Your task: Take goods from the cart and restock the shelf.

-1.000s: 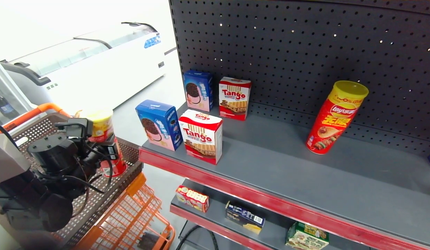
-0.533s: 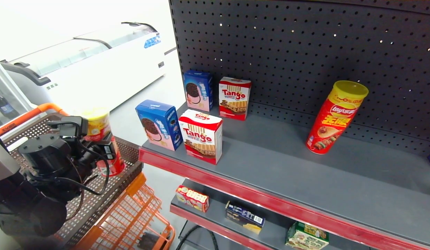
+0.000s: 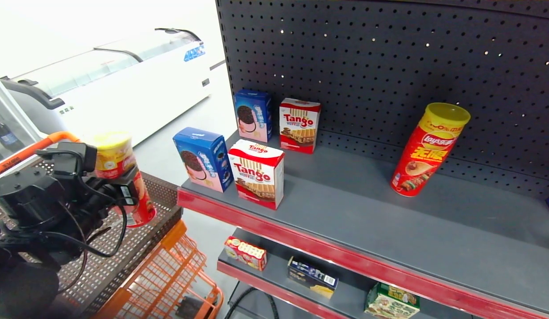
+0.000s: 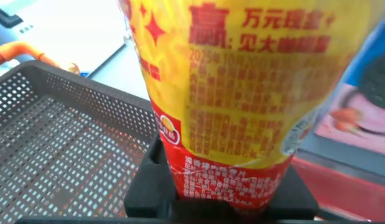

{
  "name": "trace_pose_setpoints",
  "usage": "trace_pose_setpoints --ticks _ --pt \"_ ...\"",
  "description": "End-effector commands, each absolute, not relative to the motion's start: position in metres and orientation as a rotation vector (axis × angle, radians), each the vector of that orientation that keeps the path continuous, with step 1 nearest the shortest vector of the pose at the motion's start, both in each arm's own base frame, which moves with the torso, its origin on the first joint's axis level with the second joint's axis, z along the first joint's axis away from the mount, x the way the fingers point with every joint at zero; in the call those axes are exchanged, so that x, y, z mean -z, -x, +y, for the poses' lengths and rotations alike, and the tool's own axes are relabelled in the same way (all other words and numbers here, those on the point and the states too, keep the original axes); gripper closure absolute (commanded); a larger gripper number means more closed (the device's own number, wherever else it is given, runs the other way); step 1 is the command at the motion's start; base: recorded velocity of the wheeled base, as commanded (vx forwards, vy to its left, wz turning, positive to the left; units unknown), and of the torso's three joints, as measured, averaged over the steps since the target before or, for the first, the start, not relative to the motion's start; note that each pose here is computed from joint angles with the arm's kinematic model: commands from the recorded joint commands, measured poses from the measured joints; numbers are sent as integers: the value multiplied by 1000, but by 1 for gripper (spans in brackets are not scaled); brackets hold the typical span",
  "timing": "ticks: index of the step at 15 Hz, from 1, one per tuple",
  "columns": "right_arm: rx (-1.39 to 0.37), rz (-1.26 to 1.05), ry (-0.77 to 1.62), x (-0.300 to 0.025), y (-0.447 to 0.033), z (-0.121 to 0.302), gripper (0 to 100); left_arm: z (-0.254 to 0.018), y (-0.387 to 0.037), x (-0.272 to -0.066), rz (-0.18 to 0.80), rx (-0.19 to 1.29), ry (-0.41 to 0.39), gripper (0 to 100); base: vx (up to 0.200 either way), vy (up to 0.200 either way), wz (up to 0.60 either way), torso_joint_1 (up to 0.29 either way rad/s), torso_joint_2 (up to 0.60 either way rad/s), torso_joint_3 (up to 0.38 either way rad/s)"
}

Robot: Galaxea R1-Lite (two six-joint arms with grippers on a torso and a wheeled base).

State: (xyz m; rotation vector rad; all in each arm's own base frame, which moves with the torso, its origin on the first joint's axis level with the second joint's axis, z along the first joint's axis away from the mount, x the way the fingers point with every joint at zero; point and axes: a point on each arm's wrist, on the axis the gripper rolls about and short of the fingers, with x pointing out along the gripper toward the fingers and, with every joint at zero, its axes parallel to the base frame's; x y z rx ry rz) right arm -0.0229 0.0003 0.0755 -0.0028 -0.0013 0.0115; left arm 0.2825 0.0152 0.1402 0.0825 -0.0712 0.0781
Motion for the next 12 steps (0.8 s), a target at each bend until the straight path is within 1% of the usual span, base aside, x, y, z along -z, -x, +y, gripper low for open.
trace_pose_setpoints --ticks 1,3,4,5,6,7,8,9,11,12 --pt "-12 0 3 -75 23 0 0 4 -255 -161 -128 -35 -66 100 0 0 0 0 0 0" --pt "-12 0 3 -75 23 0 0 -6 -237 -165 -132 12 -53 100 0 0 0 0 0 0" --pt "-12 0 3 -75 23 0 0 -12 -232 -168 -144 36 -44 100 0 0 0 0 0 0" --pt "-12 0 3 -75 23 0 0 -18 -228 -171 -157 68 -19 100 0 0 0 0 0 0" --pt "-12 0 3 -75 23 0 0 -20 -227 -171 -154 79 -16 100 0 0 0 0 0 0" --pt "-12 0 3 -75 23 0 0 -28 -219 -171 -163 163 -17 100 0 0 0 0 0 0" --pt "-12 0 3 -75 23 0 0 -34 -208 -174 -173 258 -16 100 0 0 0 0 0 0" --pt "-12 0 3 -75 23 0 0 -39 -197 -180 -204 334 -18 100 0 0 0 0 0 0" --pt "-12 0 3 -75 23 0 0 -53 -184 -176 -191 438 -5 100 0 0 0 0 0 0" --pt "-12 0 3 -75 23 0 0 -55 -177 -178 -198 465 14 100 0 0 0 0 0 0"
